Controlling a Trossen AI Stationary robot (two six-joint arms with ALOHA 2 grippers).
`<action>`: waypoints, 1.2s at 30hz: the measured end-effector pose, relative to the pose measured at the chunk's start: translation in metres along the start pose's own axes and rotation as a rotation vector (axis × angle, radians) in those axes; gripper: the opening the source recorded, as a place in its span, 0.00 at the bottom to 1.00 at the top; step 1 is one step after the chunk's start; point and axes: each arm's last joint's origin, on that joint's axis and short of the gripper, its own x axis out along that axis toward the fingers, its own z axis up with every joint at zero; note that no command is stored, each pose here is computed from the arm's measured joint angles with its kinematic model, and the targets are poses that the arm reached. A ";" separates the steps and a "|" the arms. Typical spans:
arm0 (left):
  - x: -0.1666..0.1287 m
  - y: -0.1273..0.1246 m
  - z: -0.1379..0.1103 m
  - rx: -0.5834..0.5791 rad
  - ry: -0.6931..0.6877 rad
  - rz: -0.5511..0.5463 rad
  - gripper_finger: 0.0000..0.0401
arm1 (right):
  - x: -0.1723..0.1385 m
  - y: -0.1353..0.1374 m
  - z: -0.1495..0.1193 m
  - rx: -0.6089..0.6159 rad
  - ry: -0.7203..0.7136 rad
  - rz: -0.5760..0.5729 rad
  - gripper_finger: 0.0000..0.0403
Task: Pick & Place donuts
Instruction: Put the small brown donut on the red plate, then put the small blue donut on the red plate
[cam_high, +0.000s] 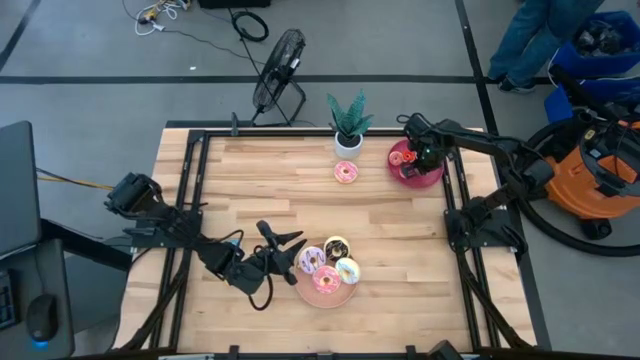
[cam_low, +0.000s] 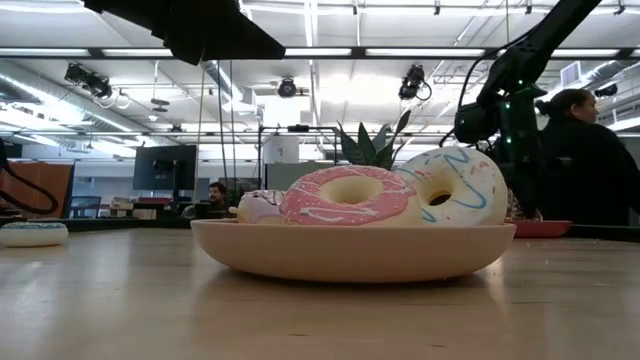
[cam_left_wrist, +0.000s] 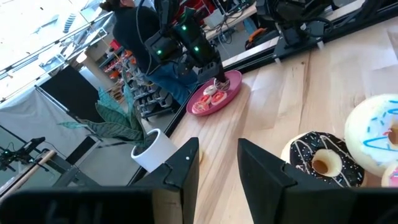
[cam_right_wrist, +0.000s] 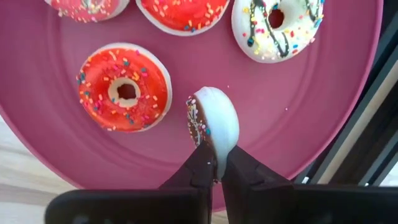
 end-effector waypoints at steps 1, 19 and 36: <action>0.000 0.000 0.000 0.000 0.000 0.000 0.29 | 0.000 0.000 0.000 0.000 -0.004 0.001 0.05; 0.000 0.000 0.000 -0.001 0.000 0.000 0.29 | -0.001 0.003 0.006 -0.048 -0.080 -0.055 0.36; 0.000 0.000 0.000 -0.003 -0.001 0.000 0.29 | -0.029 0.018 0.008 -0.108 -0.126 -0.248 0.22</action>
